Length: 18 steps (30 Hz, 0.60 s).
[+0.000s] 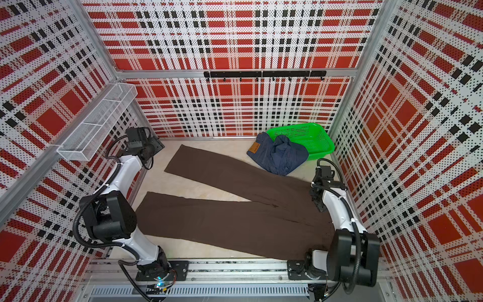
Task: Fold and stack the trousers
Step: Move the trousers to the center of the table.
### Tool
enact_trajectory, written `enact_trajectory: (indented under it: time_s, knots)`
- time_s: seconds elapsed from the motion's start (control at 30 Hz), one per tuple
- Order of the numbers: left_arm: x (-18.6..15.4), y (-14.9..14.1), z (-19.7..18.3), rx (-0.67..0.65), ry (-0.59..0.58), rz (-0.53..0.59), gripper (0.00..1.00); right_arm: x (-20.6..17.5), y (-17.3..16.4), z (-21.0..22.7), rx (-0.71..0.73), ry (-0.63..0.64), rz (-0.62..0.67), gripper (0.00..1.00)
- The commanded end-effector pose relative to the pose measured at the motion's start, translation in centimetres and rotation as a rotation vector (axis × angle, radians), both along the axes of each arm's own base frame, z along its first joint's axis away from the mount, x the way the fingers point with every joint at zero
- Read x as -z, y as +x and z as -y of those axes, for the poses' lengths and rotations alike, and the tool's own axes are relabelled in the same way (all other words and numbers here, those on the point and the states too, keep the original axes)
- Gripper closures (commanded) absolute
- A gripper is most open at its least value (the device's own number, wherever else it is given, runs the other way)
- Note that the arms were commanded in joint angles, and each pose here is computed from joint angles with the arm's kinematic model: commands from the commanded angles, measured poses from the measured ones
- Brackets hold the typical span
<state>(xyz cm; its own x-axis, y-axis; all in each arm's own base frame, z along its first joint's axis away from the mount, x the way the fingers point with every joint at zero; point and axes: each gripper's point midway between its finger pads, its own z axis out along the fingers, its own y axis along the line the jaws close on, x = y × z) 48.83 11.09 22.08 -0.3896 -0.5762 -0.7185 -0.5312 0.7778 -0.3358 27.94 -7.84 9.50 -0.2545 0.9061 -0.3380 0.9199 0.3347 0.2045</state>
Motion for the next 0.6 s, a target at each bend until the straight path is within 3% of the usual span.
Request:
enact_trajectory:
  time_s: [0.0,0.17,0.57]
  knots:
    - [1.2,-1.3,0.6,0.014,-0.013,-0.041,0.28,1.0,1.5,1.7,0.045,-0.01,0.014,0.44]
    - [1.6,-3.6,-0.7,-0.008,-0.015,-0.069,0.27,4.0,3.1,3.6,0.084,0.04,0.014,0.51]
    - [2.6,-7.4,-4.5,-0.093,0.006,-0.141,0.24,9.4,3.4,7.4,0.204,0.137,-0.008,0.51]
